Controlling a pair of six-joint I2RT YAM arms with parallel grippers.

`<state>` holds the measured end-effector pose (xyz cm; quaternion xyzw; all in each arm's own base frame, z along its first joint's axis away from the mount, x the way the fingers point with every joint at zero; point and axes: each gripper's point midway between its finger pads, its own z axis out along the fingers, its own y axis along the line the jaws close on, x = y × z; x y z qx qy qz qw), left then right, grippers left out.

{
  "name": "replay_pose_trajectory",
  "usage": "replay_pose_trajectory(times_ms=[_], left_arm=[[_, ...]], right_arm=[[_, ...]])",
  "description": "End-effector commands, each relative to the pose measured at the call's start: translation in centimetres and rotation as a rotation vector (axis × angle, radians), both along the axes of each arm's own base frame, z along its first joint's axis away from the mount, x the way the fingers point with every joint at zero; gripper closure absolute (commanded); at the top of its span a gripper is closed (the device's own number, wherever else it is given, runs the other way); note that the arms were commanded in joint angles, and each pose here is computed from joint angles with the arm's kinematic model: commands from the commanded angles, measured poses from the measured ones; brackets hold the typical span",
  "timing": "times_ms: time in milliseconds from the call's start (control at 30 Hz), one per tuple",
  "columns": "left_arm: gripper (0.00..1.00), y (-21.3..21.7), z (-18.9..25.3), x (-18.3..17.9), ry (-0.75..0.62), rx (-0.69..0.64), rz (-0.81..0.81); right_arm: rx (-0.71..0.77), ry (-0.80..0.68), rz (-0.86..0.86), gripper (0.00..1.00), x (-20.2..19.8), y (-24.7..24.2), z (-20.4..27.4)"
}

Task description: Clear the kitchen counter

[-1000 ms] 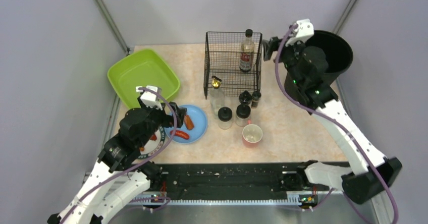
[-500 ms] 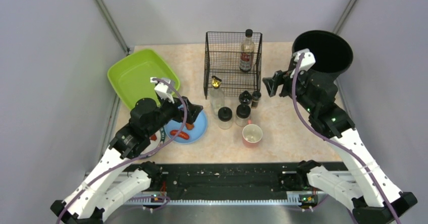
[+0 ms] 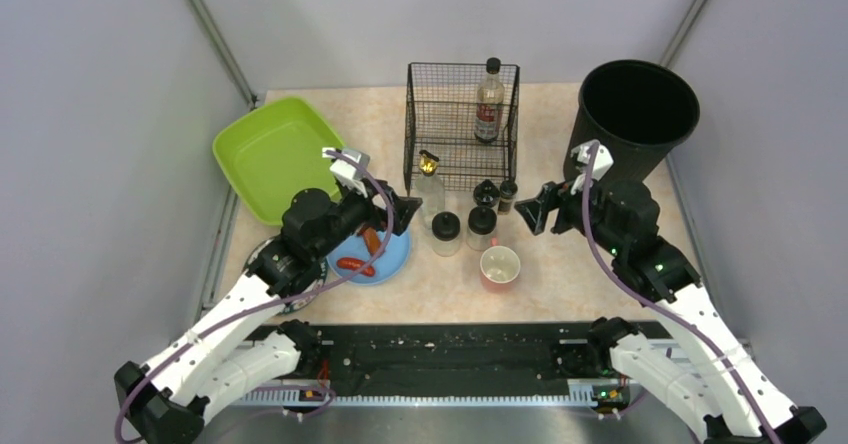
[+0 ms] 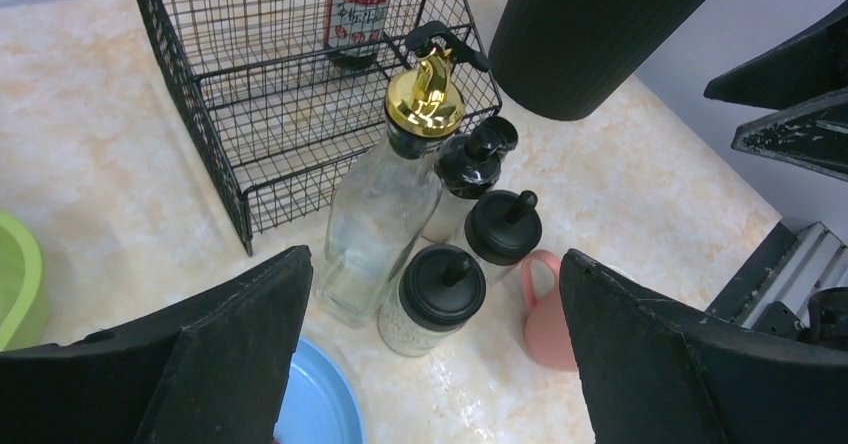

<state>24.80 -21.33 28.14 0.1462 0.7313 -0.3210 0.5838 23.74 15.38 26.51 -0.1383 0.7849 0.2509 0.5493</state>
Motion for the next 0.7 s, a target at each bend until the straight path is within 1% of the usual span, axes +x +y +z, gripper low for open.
replay_pose_trajectory(times_ms=[0,133,267,400,467,667], left_arm=[[0.03,-1.1,2.5,1.2,-0.154,-0.04,-0.002],[0.04,-2.1,2.1,1.4,-0.178,-0.023,-0.026],[0.05,-2.7,1.7,1.8,-0.209,-0.021,-0.03],[0.06,-3.2,1.1,3.0,-0.217,-0.005,-0.013],[0.07,-3.0,0.8,3.9,-0.22,0.008,0.026],[0.08,-3.4,0.7,5.5,-0.246,0.006,0.064]], right_arm=[[0.052,0.012,0.039,0.27,-1.3,0.8,-0.3],[0.053,0.026,0.032,0.27,-1.9,0.4,-1.3],[0.061,0.02,0.021,0.27,-2.4,0.0,-1.3],[0.083,0.021,0.031,0.27,-2.9,0.0,-1.0],[0.085,0.024,0.034,0.27,-3.3,0.0,-1.0],[0.092,0.005,0.028,0.27,-3.8,-0.5,-0.7]])
